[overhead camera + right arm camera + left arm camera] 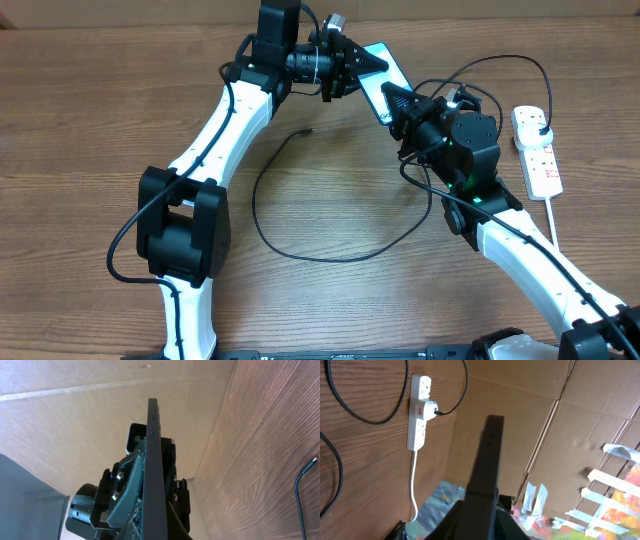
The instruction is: Plug charger to phone and switch on socket
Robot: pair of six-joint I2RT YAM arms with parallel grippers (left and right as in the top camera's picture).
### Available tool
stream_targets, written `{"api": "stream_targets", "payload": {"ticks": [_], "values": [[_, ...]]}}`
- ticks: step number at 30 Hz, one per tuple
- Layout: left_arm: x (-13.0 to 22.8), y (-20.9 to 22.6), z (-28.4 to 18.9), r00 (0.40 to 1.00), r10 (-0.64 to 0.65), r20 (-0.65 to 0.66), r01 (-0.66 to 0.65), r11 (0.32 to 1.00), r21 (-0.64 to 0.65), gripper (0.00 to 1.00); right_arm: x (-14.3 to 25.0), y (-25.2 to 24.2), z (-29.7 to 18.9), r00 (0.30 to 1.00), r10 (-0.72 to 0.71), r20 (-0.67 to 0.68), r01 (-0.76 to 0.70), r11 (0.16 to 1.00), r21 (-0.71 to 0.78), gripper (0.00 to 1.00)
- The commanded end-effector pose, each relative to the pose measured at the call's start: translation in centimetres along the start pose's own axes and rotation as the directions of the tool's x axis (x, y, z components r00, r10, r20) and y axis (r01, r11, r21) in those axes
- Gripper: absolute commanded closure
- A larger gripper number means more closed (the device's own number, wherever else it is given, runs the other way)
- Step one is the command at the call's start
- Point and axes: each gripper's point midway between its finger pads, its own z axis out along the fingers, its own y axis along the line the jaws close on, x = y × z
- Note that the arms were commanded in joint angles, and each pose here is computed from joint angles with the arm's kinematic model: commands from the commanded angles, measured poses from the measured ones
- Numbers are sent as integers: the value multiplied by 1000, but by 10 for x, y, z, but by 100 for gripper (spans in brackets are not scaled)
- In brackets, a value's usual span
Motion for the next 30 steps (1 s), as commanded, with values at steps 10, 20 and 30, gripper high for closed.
{"api": "stream_targets", "payload": {"ticks": [10, 20, 30], "values": [[-2, -13, -4, 1000, 15, 24, -16, 1000, 13, 96, 10, 24, -4, 999, 7, -36, -10, 998, -58, 96], [-4, -12, -4, 996, 81, 39, -81, 997, 7, 96, 10, 24, -4, 999, 14, -37, -16, 998, -57, 81], [-7, -12, -5, 987, 154, 50, -154, 988, 1, 96, 10, 23, -4, 999, 15, -36, -16, 998, -54, 53]]}}
